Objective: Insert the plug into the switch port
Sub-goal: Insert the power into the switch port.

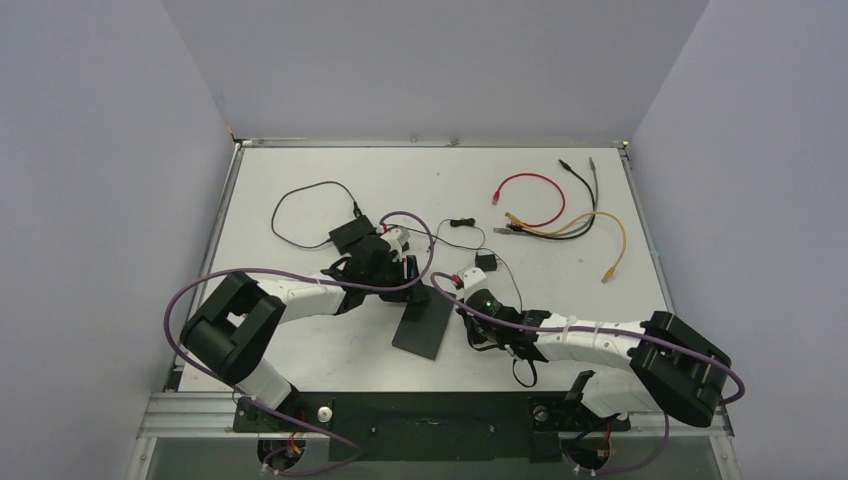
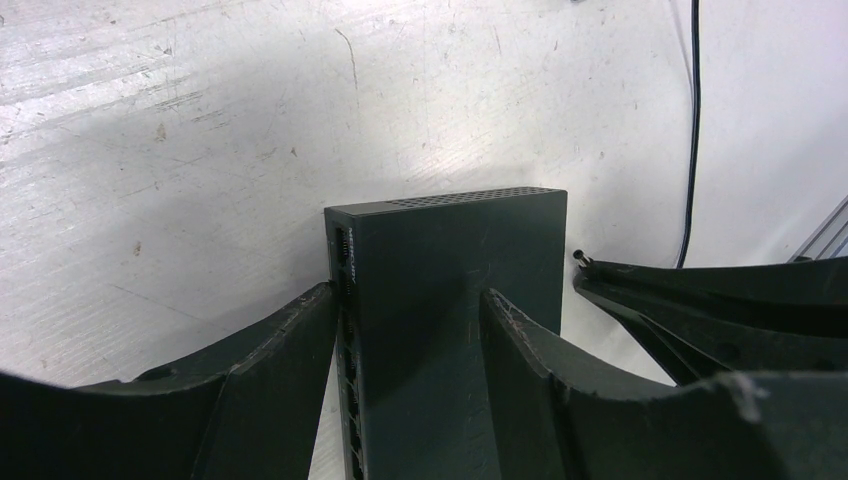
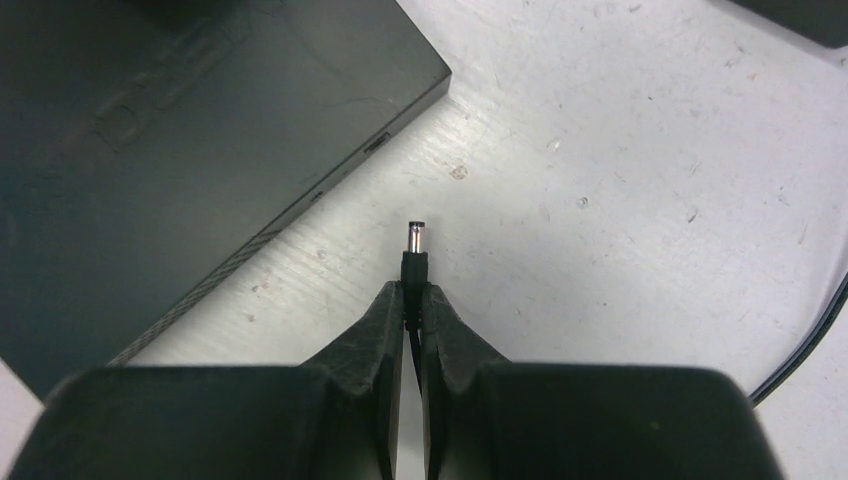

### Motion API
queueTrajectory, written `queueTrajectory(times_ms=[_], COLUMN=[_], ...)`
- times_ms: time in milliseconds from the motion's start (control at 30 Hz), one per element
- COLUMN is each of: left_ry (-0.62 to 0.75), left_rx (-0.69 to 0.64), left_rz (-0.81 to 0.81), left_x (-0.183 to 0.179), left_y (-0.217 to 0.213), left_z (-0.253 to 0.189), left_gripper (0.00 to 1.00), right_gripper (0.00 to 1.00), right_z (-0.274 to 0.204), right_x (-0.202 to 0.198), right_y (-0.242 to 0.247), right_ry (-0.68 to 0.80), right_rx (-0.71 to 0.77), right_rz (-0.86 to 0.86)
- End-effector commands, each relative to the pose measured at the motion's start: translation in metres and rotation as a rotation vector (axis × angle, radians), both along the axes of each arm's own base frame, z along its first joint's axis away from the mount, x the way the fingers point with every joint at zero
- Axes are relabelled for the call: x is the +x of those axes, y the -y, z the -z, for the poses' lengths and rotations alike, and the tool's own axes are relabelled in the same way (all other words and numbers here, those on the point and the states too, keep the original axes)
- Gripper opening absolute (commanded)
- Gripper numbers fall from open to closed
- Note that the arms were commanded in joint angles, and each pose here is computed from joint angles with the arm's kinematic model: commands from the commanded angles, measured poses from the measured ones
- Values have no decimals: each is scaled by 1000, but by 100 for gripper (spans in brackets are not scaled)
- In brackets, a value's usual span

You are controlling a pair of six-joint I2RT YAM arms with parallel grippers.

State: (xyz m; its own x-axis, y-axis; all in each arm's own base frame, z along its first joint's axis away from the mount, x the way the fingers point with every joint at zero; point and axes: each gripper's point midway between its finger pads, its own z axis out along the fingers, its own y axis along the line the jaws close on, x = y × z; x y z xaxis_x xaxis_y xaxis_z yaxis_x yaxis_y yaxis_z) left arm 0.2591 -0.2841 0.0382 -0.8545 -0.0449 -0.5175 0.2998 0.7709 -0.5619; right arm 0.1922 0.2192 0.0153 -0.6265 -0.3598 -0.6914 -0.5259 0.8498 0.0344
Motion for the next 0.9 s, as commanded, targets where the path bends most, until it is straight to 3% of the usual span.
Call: queueTrajectory(times_ms=[0, 433, 867], left_ry=[38, 21, 5], left_rx=[-32, -47, -40], left_rz=[45, 90, 96], left_x=[3, -5, -7], left_y=[9, 12, 10], left_z=[-14, -10, -3], left_gripper=[51, 51, 51], right_gripper=[0, 0, 0], right_z=[-5, -6, -7], right_x=[12, 19, 11], right_y=[-5, -19, -24], right_ry=[25, -9, -35], right_rx=[-26, -109, -85], right_rz=[34, -31, -67])
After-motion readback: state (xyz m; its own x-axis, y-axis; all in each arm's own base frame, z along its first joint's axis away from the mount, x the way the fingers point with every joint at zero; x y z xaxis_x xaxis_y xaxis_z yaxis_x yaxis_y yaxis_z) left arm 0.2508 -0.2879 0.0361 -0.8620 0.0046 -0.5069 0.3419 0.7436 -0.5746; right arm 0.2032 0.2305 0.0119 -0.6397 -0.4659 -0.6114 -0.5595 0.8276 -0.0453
